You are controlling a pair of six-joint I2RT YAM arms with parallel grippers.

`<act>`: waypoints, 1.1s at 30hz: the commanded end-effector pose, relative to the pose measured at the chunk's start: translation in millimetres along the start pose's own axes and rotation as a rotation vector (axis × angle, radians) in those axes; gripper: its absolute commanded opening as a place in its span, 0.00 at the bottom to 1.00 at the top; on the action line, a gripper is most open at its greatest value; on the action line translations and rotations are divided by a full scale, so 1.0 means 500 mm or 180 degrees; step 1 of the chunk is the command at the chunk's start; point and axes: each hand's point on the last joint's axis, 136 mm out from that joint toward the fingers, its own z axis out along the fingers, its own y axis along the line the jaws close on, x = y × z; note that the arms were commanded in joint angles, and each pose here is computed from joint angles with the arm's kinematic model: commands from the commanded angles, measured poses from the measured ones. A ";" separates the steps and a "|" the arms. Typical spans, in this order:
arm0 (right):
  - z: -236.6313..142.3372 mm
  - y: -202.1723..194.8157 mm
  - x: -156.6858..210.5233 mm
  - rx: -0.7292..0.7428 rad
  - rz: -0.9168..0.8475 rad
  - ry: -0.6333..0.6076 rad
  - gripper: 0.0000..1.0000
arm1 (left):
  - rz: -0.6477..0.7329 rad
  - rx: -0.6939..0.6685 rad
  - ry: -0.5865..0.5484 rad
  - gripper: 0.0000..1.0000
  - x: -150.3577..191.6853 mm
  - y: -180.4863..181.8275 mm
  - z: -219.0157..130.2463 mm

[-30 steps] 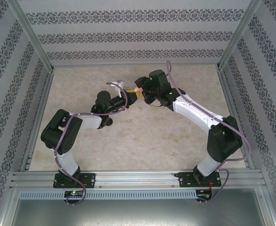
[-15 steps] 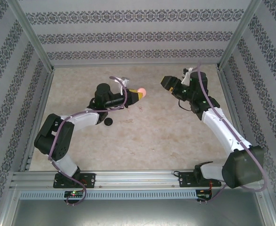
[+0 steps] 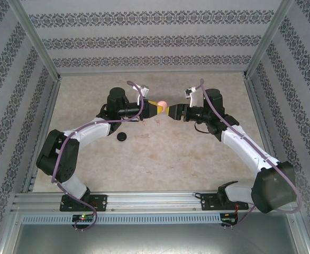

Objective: Insert the wireless bluetooth earbuds into the charging case

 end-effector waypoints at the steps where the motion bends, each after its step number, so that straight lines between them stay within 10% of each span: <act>1: 0.009 0.024 -0.023 -0.0117 -0.0237 -0.0069 0.63 | 0.0184 0.0097 -0.0052 0.00 -0.037 -0.030 -0.011; 20: 0.003 -0.182 -0.036 0.0610 0.0507 -0.0387 0.46 | 0.0279 0.0292 -0.0122 0.00 -0.057 -0.085 -0.023; 33: -0.039 0.030 -0.041 -0.0142 0.0046 -0.0424 0.48 | 0.0243 0.0276 -0.0216 0.00 -0.057 -0.079 -0.023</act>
